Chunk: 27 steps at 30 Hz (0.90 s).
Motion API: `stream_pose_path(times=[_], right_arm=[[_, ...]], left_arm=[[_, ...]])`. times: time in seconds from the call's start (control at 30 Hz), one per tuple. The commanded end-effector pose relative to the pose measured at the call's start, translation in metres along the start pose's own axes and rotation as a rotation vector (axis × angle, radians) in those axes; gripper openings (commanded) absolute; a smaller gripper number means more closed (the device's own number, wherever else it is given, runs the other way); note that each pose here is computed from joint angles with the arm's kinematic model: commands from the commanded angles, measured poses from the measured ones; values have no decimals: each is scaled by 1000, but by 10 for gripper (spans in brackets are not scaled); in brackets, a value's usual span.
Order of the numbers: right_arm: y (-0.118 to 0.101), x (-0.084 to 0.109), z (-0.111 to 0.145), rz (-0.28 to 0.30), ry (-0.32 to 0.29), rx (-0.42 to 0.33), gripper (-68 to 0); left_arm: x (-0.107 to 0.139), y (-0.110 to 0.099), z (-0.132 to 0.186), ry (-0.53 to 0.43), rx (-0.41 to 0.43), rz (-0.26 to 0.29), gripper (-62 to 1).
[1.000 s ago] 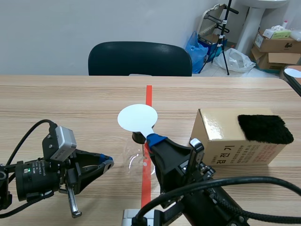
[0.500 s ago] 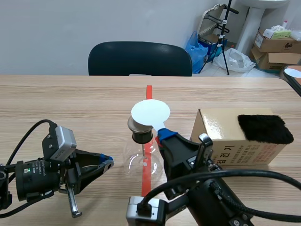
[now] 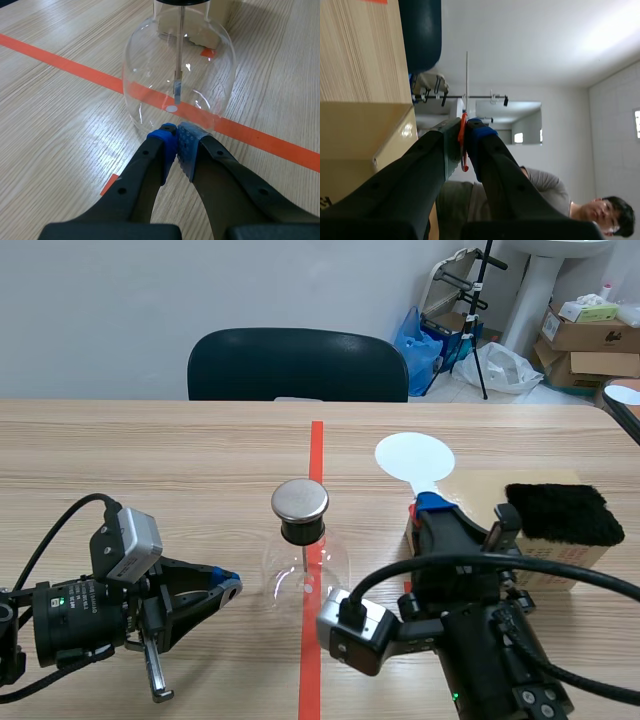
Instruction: Do the electroscope experiment
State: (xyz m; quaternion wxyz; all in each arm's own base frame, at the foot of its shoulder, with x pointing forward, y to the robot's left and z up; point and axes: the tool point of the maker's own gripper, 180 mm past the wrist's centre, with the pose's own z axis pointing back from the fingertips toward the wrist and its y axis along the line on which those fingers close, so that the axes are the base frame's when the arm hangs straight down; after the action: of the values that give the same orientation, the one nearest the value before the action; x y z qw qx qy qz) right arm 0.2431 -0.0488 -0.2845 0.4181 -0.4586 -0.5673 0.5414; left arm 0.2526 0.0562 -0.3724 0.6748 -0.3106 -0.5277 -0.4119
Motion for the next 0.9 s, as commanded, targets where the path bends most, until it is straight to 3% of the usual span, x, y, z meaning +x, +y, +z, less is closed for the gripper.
stream_pose_path(times=[0.0,0.27,0.87], right_arm=[[-9,-8,-3,6,25,-30,-665],[-9,-23,-2,5,111,-30,-665],[-9,-24,-2,5,114,-30,-665]], left_arm=[[11,5,0,-41,13,-7,-567],[11,5,0,-41,13,-7,-567],[11,5,0,-41,13,-7,-567]])
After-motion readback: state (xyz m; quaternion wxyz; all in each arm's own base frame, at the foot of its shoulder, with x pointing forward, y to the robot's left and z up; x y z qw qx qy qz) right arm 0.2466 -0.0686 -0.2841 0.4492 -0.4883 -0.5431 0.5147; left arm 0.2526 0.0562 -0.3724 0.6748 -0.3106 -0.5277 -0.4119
